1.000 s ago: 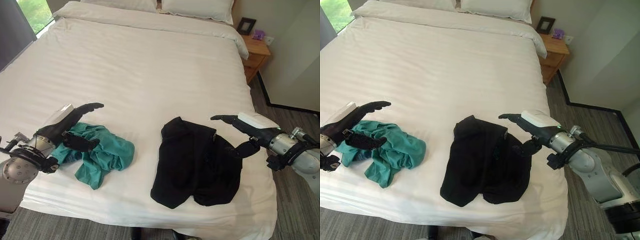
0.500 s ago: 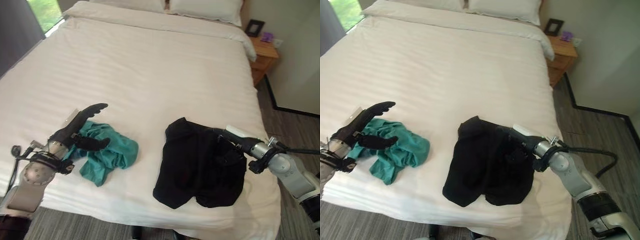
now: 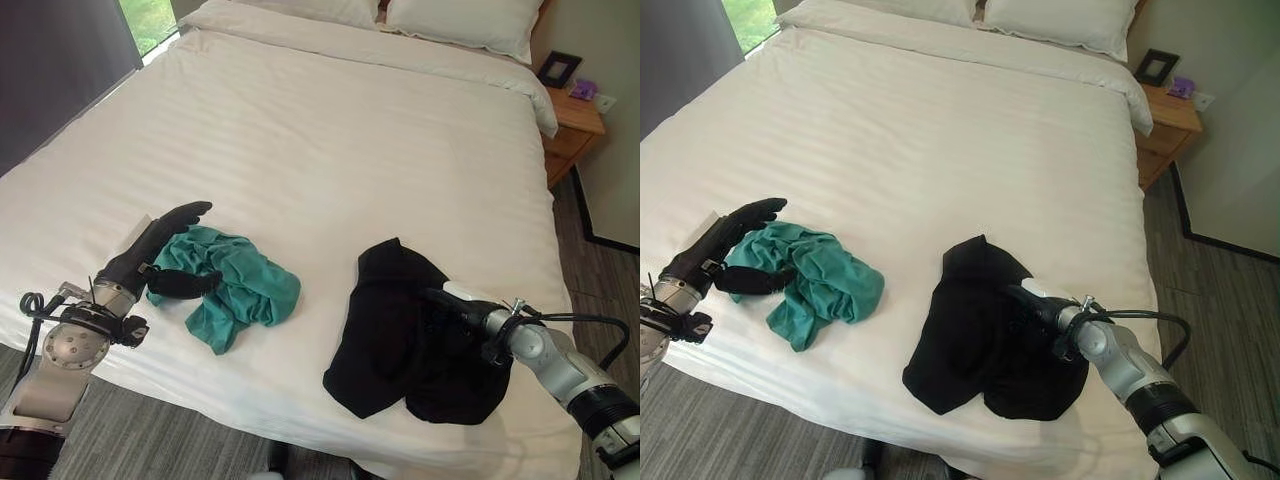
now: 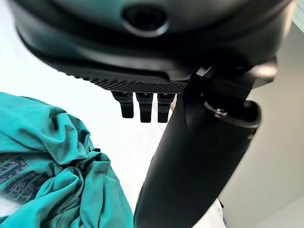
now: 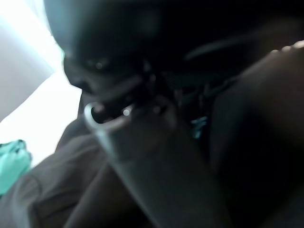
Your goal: Pick up bed clothes into laundry basket.
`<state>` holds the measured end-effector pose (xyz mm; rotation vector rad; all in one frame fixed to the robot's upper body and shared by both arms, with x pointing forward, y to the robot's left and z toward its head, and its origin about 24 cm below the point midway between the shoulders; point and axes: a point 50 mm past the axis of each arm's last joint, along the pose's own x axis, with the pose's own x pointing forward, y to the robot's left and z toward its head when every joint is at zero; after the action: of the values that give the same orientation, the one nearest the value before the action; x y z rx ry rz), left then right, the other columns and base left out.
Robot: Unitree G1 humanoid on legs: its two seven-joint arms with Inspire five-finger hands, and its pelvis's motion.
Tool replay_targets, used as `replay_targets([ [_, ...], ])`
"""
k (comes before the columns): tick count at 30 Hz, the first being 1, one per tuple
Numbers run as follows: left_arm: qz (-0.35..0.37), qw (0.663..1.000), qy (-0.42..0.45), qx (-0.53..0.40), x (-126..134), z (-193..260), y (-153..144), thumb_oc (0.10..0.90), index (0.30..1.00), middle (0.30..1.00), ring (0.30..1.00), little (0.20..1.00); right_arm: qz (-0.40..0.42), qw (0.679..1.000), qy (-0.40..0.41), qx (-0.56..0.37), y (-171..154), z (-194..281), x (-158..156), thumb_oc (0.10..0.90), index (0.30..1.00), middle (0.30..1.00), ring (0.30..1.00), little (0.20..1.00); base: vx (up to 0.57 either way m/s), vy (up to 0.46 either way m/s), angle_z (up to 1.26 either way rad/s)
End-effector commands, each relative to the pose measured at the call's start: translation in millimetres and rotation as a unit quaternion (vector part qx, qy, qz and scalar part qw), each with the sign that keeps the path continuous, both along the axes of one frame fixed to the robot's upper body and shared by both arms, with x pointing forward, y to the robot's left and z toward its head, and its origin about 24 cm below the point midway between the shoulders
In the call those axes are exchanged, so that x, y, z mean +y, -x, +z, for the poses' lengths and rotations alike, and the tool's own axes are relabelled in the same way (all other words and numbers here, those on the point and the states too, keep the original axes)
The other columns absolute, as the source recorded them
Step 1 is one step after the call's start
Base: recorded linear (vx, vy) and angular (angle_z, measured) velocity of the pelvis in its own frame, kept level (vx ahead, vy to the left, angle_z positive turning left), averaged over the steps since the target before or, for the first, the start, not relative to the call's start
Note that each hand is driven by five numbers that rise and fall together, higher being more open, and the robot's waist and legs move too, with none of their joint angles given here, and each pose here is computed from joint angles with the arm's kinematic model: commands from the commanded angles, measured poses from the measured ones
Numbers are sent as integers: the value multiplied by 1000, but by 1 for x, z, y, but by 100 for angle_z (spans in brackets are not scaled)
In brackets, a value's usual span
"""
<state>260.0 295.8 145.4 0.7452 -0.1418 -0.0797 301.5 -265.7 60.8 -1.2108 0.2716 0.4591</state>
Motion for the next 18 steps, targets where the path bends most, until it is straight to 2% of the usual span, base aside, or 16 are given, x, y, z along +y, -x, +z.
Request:
replay_targets([
  [1,-26,990,-5,-137,-6,54,-3,800,900,900,900,900,59,994,7,-89,-18,44,20,400,300,300,300,300,10,4,7],
  [7,-3,991,7,-134,0,45,1,800,900,900,900,900,71,973,-63,-212,-1,101,18,400,300,300,300,300,6,17,4],
  [12,25,991,21,-131,10,38,7,800,900,900,900,900,4,940,-122,-318,17,141,-16,400,300,300,300,300,3,3,1],
  [15,34,990,28,-131,13,36,10,800,900,900,900,900,-60,902,-147,-401,30,172,-48,400,300,300,300,300,0,0,0],
  [18,40,990,34,-130,15,34,10,800,900,900,900,900,-110,850,-213,-469,45,194,-74,400,300,300,300,300,7,6,-8],
])
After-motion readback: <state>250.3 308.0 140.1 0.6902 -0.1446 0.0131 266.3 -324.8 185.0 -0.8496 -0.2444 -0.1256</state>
